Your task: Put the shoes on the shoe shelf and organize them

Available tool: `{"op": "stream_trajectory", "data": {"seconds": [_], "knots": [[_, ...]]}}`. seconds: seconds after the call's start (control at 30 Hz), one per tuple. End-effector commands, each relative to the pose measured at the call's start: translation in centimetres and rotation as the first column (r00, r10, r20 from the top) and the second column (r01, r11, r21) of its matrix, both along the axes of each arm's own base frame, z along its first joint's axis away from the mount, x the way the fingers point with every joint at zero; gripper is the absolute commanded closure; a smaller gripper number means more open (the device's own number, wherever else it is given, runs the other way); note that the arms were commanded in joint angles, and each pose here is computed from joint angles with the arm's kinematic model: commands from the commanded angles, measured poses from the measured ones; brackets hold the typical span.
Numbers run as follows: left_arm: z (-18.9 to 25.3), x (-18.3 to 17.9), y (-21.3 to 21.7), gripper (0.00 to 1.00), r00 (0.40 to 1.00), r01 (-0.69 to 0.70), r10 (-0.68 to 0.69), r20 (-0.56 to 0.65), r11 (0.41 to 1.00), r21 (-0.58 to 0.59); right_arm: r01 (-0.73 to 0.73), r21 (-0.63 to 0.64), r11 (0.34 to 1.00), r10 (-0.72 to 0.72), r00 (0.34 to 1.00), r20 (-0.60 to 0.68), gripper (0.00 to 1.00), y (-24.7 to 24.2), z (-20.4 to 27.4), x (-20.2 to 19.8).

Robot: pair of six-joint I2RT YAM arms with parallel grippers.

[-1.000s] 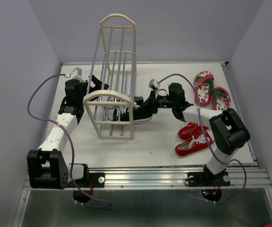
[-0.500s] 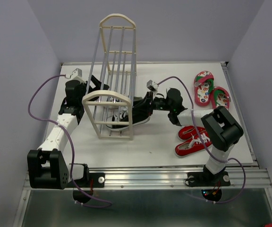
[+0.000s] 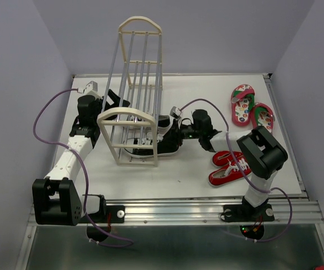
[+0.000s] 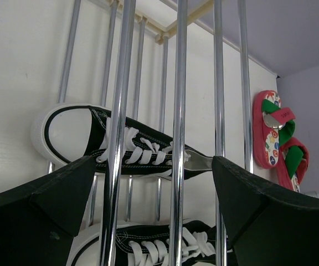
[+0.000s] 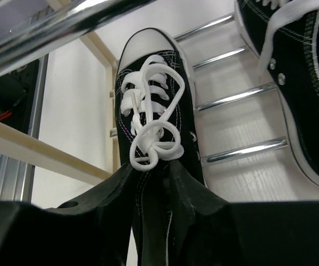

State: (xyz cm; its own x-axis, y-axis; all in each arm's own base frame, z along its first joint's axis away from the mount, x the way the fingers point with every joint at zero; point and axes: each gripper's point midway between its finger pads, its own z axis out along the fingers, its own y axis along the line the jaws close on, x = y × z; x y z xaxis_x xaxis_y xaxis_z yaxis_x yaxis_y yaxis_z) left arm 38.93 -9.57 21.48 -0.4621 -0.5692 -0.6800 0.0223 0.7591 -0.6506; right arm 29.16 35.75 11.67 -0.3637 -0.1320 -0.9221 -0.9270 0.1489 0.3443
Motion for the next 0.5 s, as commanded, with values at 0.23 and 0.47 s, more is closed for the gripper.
{"op": "stream_trajectory", "data": {"seconds": [0.23,0.47], "knots": [[1.5,0.5,-0.3,0.01,0.998,0.022,-0.023,0.062,1.000,0.017,-0.206,-0.071,0.976,0.208,0.978,0.020,0.32,2.1,-2.7,-3.1],[1.3,0.6,-0.5,0.01,0.998,0.036,-0.037,0.057,0.999,0.016,-0.087,-0.119,0.989,0.097,0.992,0.079,0.30,3.2,-2.8,0.3]]}}
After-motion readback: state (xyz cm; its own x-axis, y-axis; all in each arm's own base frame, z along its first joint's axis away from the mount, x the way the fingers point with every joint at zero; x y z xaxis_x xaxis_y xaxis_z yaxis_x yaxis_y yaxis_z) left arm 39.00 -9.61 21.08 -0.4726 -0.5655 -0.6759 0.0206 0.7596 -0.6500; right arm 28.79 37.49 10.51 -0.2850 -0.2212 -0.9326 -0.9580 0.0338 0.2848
